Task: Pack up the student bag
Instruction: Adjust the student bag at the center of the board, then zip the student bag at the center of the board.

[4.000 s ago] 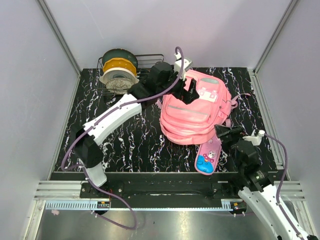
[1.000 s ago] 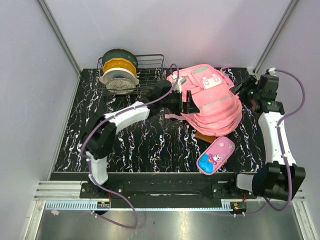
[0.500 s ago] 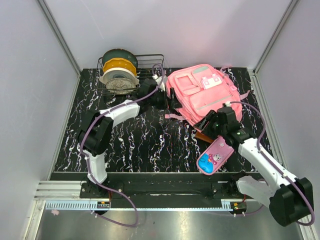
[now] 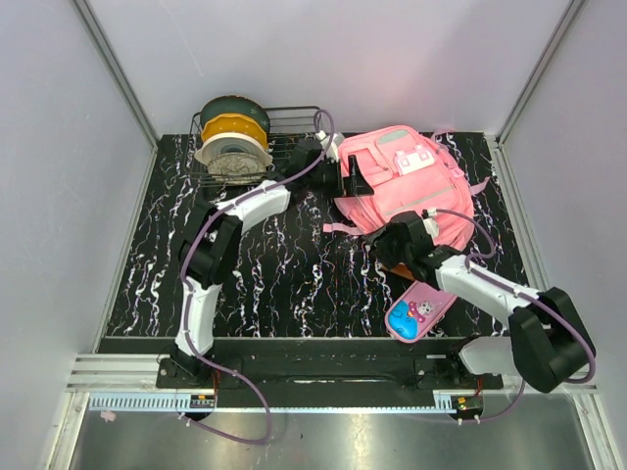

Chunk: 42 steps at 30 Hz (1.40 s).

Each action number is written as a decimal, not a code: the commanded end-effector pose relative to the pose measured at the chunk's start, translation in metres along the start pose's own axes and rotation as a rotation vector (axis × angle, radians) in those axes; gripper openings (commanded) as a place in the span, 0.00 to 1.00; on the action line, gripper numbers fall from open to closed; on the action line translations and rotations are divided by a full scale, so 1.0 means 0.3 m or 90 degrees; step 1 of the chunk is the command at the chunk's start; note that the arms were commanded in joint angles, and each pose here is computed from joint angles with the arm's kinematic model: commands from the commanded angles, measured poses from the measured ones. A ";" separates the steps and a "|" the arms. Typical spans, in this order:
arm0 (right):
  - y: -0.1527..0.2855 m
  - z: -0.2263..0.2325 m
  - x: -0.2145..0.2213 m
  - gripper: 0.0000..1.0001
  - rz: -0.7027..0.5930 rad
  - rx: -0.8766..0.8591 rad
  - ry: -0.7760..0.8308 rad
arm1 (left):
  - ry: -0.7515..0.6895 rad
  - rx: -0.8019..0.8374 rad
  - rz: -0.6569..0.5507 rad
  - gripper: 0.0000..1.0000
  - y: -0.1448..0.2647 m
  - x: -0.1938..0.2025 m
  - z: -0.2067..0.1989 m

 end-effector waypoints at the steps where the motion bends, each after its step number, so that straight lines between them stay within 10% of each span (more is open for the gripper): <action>1: -0.041 0.089 -0.043 0.57 -0.095 -0.073 -0.089 | -0.003 0.032 0.008 0.99 -0.030 -0.044 0.011; 27: -0.061 0.054 -0.094 0.53 -0.203 -0.015 -0.127 | -0.019 0.067 0.048 0.99 -0.052 -0.061 0.043; 33: -0.049 0.026 -0.061 0.53 -0.159 -0.022 -0.118 | 0.007 0.091 0.054 0.69 -0.071 -0.051 0.041; 42: -0.032 0.032 -0.059 0.53 -0.158 -0.030 -0.105 | 0.027 0.024 0.050 0.74 -0.079 -0.001 0.099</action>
Point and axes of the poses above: each gripper's point midway between its finger pads, its own y axis back along the fingers, its own z axis along the line the jaws close on, x = y × z, the point moved 7 cm from there along y, back along the fingers, and after that the axes turned 7 degrees about -y, right-handed, at the moved point
